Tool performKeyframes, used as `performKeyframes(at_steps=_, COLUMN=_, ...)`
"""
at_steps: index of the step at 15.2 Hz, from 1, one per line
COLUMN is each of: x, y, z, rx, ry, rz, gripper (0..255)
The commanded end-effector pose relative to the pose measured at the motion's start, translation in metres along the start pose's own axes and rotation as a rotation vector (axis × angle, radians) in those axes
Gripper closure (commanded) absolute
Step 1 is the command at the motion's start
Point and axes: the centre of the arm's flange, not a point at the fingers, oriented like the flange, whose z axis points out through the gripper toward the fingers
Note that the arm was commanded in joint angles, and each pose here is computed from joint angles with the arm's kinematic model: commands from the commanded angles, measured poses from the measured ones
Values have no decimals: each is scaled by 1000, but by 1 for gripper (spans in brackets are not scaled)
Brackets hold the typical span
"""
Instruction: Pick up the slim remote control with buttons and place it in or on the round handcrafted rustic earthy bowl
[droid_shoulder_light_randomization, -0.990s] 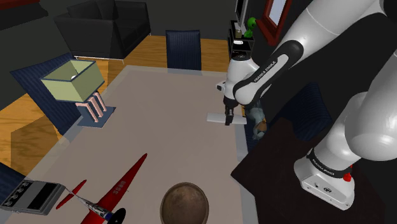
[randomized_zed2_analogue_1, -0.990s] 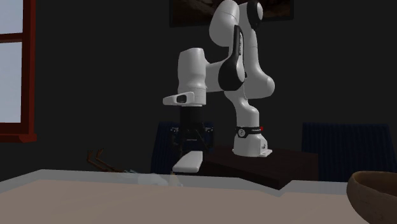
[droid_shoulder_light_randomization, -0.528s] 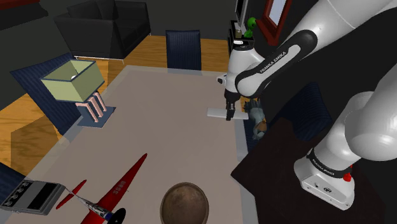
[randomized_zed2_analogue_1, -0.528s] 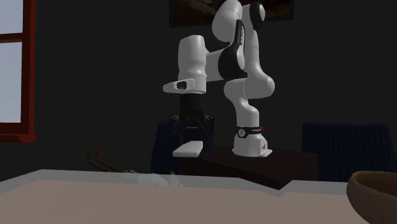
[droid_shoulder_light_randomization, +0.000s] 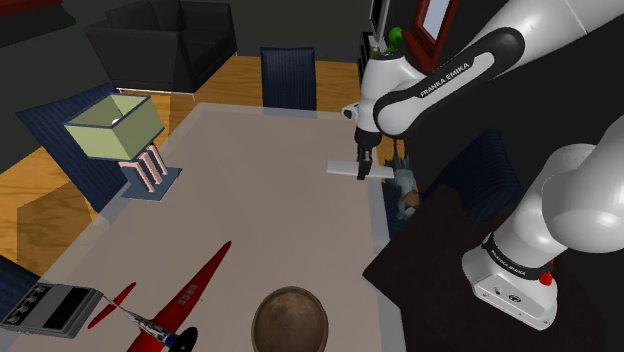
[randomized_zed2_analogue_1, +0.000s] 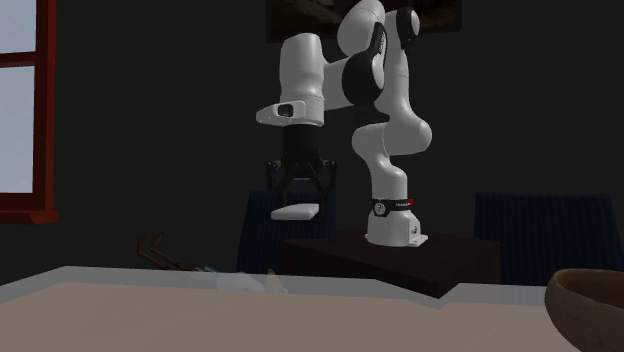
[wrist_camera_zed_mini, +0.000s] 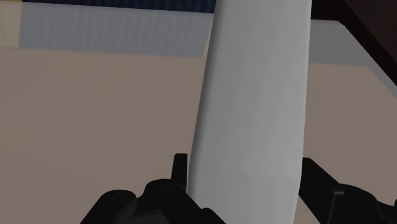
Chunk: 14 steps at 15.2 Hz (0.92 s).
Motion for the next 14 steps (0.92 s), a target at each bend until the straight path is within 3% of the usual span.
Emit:
performKeyframes(at_steps=1, x=0, y=0, z=-7, rx=0, ry=0, rz=0, gripper=255)
performKeyframes(at_steps=14, x=58, y=-161, z=-7, rx=0, ry=0, rz=0, gripper=255)
